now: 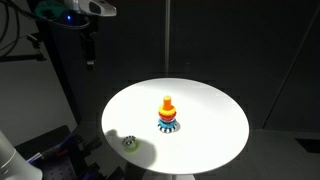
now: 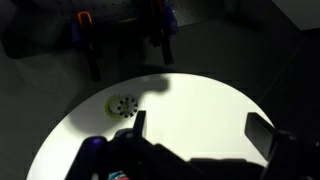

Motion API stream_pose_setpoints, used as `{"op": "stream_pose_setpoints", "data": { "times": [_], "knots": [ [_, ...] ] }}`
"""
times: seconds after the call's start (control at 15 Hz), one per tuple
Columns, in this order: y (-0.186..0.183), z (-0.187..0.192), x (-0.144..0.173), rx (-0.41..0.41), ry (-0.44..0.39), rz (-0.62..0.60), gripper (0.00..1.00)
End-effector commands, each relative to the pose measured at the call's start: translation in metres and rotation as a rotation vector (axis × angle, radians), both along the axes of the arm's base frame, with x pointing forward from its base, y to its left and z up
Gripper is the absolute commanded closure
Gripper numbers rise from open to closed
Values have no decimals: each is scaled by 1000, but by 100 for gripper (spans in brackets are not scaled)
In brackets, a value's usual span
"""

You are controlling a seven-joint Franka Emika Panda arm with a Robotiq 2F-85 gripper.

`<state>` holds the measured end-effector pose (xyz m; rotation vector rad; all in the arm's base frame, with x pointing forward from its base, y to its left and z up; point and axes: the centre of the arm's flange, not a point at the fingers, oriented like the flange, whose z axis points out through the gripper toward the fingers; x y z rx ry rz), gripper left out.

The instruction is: Pick up the black and white ring and put it on the ring holder

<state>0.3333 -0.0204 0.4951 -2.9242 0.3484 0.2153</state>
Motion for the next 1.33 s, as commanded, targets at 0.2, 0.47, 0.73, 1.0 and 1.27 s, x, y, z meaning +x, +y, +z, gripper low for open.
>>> {"op": "stream_pose_setpoints", "data": {
  "times": [0.2,0.47,0.73,1.0,1.27],
  "knots": [
    [8,-39,47,-66,97,-46,0],
    [10,-71,63,-109,150,-40,0],
    [6,-100,73,-165,188,-39,0],
    [2,-124,78,-222,187,-32,0],
    [1,-146,82,-263,173,-15,0]
  ]
}}
